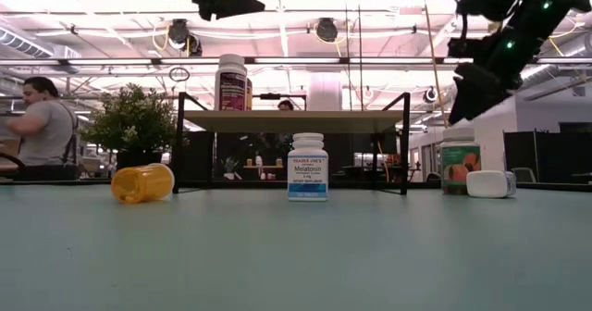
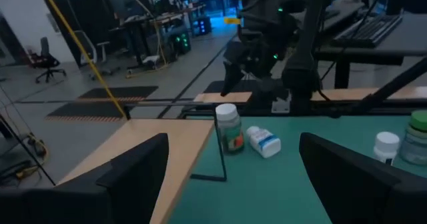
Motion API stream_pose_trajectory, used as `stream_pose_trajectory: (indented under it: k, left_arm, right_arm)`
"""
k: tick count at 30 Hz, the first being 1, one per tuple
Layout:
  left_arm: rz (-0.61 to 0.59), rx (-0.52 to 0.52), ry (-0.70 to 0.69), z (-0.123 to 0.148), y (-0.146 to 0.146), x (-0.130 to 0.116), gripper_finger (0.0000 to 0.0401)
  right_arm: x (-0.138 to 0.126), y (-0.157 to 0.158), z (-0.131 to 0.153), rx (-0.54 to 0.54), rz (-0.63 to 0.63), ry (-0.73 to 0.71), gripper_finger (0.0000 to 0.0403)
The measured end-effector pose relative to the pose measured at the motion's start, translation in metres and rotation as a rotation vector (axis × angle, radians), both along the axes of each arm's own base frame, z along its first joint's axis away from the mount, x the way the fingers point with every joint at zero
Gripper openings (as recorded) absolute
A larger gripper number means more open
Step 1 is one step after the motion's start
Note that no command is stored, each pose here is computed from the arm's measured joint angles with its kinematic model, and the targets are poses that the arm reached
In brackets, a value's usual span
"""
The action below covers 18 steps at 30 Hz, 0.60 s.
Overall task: Pick and place medicine bottles onto shelf by color
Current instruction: Put the green transparent pill bottle on the shelf
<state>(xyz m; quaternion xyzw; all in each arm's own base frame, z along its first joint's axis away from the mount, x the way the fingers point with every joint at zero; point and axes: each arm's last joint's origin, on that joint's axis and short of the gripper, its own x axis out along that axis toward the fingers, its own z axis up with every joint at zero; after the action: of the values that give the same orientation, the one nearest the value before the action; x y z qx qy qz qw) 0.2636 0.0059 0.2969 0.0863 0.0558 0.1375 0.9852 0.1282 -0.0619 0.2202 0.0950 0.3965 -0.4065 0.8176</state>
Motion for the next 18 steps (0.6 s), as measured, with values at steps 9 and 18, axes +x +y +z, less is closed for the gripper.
stream_pose_trajectory:
  k: [9,18]
  left_arm:
    - [-0.002,-0.015,0.026,-0.003,-0.001,0.000,0.0340]
    - [-0.010,-0.031,0.028,-0.003,-0.003,0.000,0.0340]
  right_arm:
    - [-0.005,-0.014,-0.034,0.077,-0.068,-0.095,0.0369]
    - [-0.008,-0.015,-0.069,0.061,-0.033,-0.190,0.0368]
